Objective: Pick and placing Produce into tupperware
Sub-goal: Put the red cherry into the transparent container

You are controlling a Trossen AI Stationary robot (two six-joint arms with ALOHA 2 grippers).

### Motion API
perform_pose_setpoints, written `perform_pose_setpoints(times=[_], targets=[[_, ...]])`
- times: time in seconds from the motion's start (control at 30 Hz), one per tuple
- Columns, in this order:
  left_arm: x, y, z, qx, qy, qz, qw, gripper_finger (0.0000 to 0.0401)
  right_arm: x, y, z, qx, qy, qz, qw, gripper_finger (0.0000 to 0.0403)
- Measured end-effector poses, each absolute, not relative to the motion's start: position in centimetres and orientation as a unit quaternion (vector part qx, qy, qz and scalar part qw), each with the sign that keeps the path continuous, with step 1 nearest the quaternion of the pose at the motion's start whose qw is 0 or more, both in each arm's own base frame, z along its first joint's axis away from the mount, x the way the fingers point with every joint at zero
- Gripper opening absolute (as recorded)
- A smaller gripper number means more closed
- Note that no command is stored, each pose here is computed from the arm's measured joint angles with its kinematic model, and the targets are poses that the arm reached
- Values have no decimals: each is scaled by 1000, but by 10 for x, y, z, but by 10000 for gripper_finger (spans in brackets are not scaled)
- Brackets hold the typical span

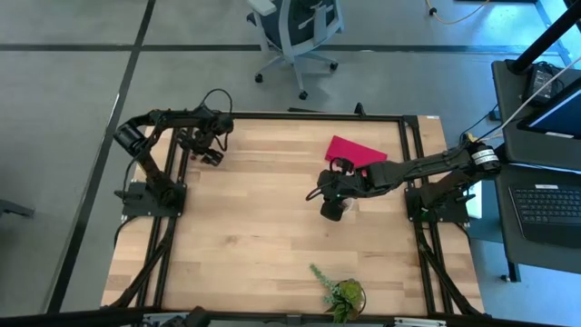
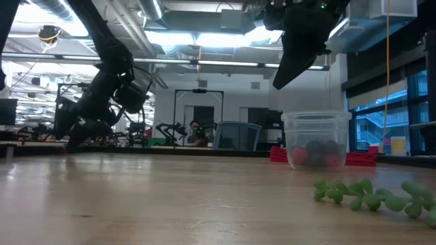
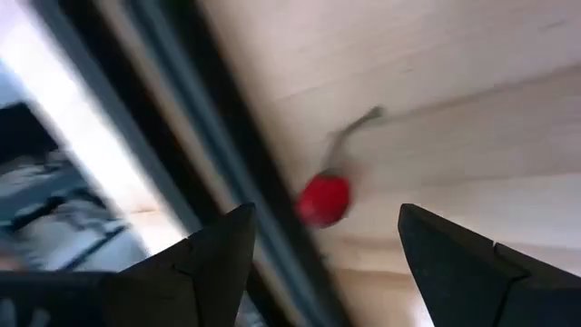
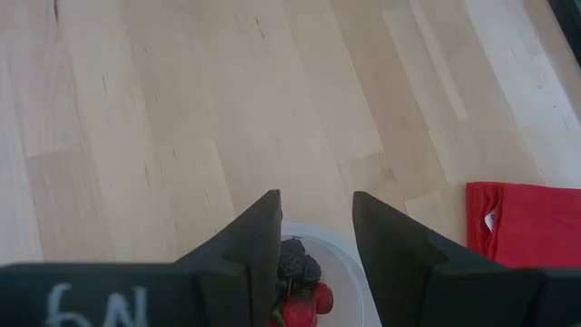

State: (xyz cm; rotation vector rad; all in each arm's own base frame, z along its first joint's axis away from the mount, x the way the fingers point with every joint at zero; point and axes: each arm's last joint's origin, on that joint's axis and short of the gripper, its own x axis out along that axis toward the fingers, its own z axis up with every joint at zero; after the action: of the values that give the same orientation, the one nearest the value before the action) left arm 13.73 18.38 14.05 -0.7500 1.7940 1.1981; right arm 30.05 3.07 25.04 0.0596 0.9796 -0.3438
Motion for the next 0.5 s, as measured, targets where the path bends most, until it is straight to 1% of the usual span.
perform_pose_setpoints(times=[0.07,0.2,0.5], targets=[[136,183,136,-317,707,470,422,262,300,31,250,28,468,-164,868,141],[135,180,132,-313,708,471,422,262,300,31,250,28,468,-164,868,141],[126,185,129,-359,689,467,423,262,300,31,250,29,468,-164,868,141]])
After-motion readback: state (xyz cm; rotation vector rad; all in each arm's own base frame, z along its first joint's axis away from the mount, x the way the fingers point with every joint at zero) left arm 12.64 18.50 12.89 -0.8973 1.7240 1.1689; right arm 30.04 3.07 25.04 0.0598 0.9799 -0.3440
